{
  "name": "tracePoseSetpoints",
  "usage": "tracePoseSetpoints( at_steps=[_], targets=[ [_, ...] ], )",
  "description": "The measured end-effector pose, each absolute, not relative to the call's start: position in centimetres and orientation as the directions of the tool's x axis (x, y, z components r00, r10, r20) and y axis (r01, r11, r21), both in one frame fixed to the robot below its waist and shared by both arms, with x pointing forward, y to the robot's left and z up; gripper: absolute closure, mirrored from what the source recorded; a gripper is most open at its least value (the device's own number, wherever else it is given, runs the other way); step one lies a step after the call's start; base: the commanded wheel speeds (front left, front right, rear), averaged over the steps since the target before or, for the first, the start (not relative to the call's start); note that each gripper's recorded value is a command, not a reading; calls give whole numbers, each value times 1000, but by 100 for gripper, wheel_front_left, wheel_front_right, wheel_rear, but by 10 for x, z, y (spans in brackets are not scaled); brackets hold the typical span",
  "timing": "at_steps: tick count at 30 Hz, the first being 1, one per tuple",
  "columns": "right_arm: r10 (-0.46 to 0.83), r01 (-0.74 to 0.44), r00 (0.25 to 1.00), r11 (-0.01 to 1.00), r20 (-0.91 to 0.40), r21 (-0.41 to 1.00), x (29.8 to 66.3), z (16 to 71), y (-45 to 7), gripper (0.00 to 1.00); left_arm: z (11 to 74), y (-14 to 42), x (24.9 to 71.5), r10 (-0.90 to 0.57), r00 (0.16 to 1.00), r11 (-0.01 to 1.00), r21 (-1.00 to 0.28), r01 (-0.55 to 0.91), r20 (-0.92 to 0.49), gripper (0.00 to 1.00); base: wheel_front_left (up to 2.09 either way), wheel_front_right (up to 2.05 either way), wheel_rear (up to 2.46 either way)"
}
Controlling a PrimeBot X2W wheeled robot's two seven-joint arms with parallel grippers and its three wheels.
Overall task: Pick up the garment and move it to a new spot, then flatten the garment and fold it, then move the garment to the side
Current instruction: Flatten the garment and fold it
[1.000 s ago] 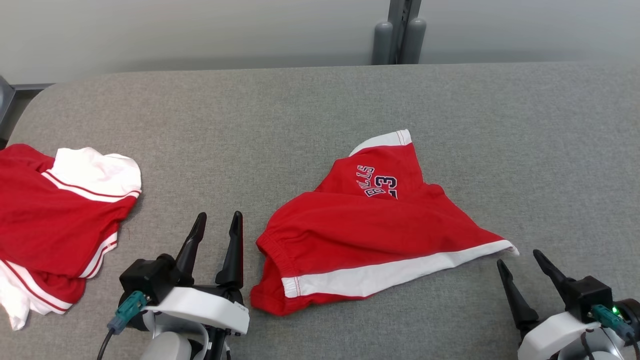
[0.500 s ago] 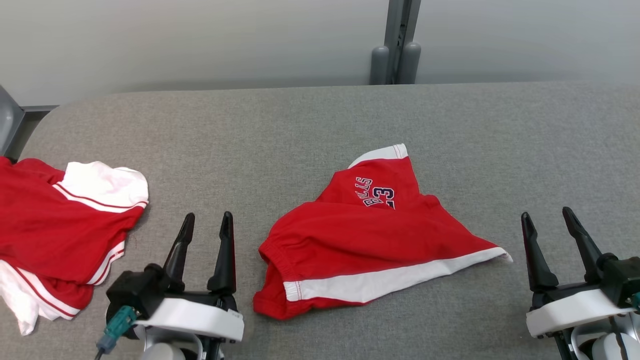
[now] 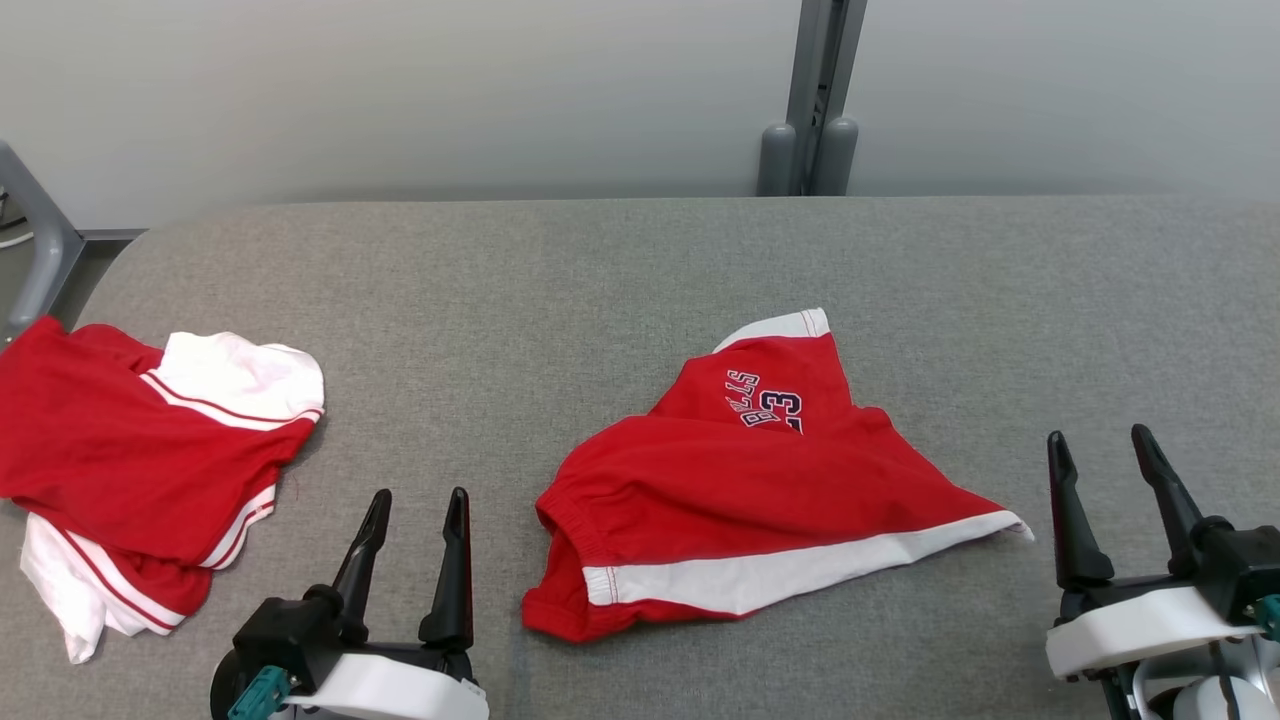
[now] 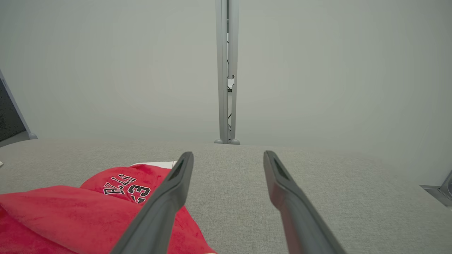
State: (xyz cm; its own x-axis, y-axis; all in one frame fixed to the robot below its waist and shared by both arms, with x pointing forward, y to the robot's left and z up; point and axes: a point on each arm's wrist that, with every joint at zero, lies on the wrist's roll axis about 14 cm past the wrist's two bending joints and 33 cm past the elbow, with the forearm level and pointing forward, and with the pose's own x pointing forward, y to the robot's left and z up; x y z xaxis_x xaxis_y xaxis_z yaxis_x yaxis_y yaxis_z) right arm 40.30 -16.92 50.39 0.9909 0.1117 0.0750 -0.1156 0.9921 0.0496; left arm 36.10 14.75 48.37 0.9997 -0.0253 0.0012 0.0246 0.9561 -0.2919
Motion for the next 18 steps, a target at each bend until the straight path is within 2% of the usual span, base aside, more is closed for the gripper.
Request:
tracePoseSetpoints(
  at_steps=[12,18],
  targets=[
    [139,-144,988,987,70,71,400,503,-155,0,485,146,357,-34,999,961,-274,34,5,0,0,0,0],
    [144,-148,987,986,67,75,398,502,-153,0,463,130,349,-103,993,956,-280,82,-59,0,0,0,0]
  ],
)
